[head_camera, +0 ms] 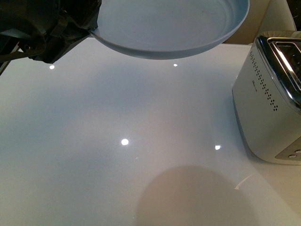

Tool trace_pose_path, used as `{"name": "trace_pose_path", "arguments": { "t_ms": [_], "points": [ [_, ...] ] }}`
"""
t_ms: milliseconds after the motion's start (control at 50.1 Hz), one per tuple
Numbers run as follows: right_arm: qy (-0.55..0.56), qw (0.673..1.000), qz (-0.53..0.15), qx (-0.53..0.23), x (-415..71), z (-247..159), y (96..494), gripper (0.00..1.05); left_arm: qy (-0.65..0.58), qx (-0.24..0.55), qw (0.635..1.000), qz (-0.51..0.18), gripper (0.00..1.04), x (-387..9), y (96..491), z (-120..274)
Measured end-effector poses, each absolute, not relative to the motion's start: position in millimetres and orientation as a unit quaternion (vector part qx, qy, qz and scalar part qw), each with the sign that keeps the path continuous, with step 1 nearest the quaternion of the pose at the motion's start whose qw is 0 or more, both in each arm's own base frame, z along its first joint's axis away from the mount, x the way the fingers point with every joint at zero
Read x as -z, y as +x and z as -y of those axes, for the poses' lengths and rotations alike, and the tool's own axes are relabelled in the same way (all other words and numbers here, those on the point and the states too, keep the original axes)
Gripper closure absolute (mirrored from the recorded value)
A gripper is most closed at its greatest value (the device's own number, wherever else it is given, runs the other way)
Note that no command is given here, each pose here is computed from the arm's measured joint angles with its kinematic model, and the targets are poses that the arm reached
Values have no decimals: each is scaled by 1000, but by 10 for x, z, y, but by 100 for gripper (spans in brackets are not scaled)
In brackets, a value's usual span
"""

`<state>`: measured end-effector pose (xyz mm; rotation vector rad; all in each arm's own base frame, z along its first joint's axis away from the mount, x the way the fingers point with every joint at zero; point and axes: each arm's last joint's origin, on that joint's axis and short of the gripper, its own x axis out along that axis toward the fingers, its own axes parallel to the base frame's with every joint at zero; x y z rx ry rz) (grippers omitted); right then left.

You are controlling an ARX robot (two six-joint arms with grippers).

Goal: Left arm holds plate, right arm toasts bread

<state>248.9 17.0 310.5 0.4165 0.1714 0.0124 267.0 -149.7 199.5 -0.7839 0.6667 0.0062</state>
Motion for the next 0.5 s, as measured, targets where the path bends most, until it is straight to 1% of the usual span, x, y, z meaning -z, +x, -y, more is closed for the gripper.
{"name": "trace_pose_path", "arguments": {
  "t_ms": [220,319,499],
  "points": [
    [65,992,-106,12,-2994,-263,2566,102,-376,-3,870,-319,102,-1995,2670,1497],
    [14,991,-134,20,-2902,-314,2601,102,-376,-3,870,-319,102,-1995,2670,1497],
    [-36,984,-171,36,-2762,-340,2675,102,-376,-3,870,-319,102,-1995,2670,1497]
  ]
}}
